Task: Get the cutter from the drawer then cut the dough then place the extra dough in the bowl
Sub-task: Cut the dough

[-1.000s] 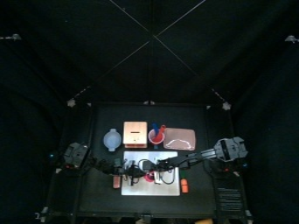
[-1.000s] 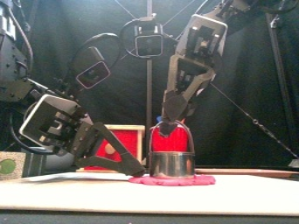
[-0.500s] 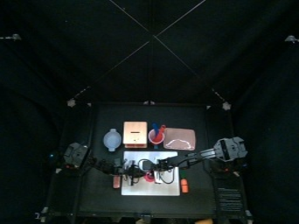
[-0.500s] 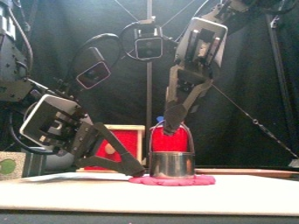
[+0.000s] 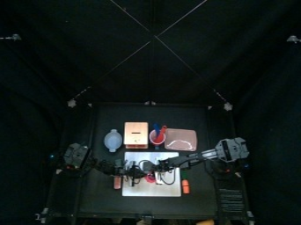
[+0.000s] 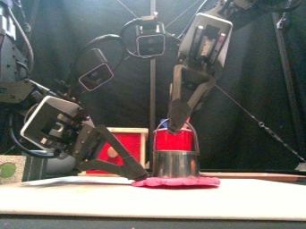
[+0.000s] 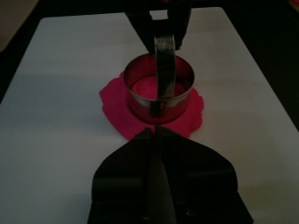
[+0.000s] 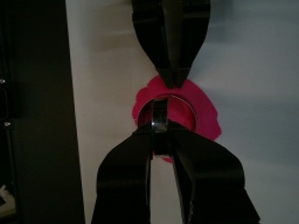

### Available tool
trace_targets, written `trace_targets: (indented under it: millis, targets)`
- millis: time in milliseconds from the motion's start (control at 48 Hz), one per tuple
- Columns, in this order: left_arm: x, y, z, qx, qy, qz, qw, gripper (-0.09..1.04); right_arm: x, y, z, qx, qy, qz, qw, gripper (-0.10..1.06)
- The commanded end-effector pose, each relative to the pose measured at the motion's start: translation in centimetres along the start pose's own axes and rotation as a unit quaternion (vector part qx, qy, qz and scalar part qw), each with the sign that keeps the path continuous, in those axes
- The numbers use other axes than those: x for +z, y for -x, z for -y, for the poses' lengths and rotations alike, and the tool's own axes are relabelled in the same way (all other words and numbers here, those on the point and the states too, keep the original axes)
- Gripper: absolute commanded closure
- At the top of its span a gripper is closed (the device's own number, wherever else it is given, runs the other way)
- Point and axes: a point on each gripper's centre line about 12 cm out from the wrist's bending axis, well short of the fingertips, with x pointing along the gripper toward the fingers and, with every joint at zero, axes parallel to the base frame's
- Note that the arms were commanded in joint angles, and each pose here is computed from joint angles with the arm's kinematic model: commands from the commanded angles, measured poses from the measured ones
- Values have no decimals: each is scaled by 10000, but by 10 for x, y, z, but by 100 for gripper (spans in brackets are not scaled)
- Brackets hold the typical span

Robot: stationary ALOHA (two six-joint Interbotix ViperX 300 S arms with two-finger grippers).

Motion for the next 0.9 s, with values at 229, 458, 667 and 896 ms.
trace_targets:
  millis: [229,458,667,896]
  targets:
    - [7,0,0,-2,53,39,10000,38,30,52,-1,22,59,466,9989,48]
    - [7,1,0,2,65,7,10000,38,29,71,8,-76,68,455,9989,48]
    - [11,4,0,-27,98,-35,9999,38,3,74,9,-98,79,85,9999,48]
    - [21,8,-1,-32,183,-36,9998,38,-27,72,14,-131,36,-102,9999,48]
